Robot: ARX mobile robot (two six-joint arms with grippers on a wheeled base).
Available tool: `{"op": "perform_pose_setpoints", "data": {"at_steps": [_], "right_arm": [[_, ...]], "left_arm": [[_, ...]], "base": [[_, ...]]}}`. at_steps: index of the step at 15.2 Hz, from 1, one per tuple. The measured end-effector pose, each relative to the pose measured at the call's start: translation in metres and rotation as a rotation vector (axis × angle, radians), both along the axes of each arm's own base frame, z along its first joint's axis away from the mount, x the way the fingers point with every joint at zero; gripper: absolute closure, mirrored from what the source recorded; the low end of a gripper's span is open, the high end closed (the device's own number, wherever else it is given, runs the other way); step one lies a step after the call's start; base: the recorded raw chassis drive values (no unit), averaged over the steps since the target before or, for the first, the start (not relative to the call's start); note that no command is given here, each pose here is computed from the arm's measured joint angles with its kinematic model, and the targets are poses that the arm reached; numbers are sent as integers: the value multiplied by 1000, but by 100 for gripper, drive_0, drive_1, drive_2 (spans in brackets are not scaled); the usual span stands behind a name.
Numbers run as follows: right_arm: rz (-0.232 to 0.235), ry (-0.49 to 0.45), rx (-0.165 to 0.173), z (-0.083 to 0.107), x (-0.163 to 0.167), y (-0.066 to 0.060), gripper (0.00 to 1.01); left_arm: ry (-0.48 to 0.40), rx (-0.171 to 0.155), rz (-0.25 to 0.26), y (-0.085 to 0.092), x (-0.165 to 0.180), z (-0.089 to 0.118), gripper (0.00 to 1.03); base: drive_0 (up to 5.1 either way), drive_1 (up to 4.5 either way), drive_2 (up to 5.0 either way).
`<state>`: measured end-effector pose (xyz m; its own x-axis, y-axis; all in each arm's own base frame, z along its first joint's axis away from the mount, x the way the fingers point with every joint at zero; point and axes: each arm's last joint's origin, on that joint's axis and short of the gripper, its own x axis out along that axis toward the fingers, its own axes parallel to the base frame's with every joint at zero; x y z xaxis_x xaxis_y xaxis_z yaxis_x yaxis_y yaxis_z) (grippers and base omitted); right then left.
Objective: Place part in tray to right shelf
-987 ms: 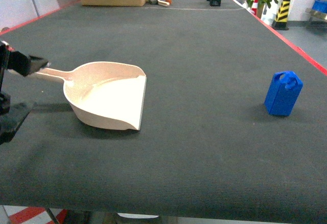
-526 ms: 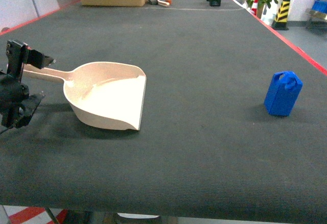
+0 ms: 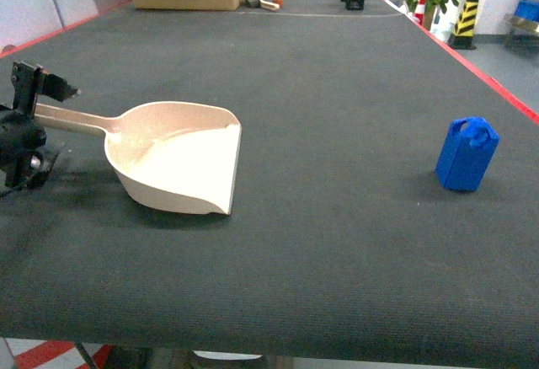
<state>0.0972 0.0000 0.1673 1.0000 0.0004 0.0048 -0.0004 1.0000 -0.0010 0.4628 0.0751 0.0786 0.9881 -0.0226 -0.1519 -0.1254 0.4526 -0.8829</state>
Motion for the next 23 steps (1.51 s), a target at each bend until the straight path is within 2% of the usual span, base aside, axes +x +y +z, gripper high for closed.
{"op": "perform_pose_setpoints", "data": {"at_steps": [1,2,6,7,8,9,11,14,16,17,19,21,23], "right_arm": [[0,0,0,0,0,0,3],[0,0,0,0,0,0,3],[0,0,0,0,0,0,3],[0,0,0,0,0,0,3],[0,0,0,0,0,0,3],[0,0,0,0,0,0,3],[0,0,0,0,0,0,3],[0,0,0,0,0,0,3],[0,0,0,0,0,0,3],[0,0,0,0,0,0,3],[0,0,0,0,0,0,3],[0,0,0,0,0,0,3],[0,0,0,0,0,0,3]], "left_arm": [[3,-3,-16,1,6,-1,5],[14,-2,-24,1,11,-1,10],[-6,3,-51,-4,19,-2,64],[-6,-7,-46,-5,17,-4,74],[-37,-50,-56,-7,11,-1,83],[-59,-86,-54,-10,3,6,87],[-103,-89,-61,-17,-21,18,89],[-174,-127,-97,-35,-59,36,90],[-214,-178,-168,-61,-81,60,90],[-216,-214,-201,-74,-92,68,90],[-166,-267,-272,-101,-115,66,90],[-115,-283,-329,-120,-131,60,90],[-102,-284,-433,-149,-136,60,90]], "base": [[0,0,0],[0,0,0],[0,0,0],[0,0,0],[0,0,0],[0,0,0],[0,0,0],[0,0,0],[0,0,0],[0,0,0],[0,0,0],[0,0,0],[0,0,0]]}}
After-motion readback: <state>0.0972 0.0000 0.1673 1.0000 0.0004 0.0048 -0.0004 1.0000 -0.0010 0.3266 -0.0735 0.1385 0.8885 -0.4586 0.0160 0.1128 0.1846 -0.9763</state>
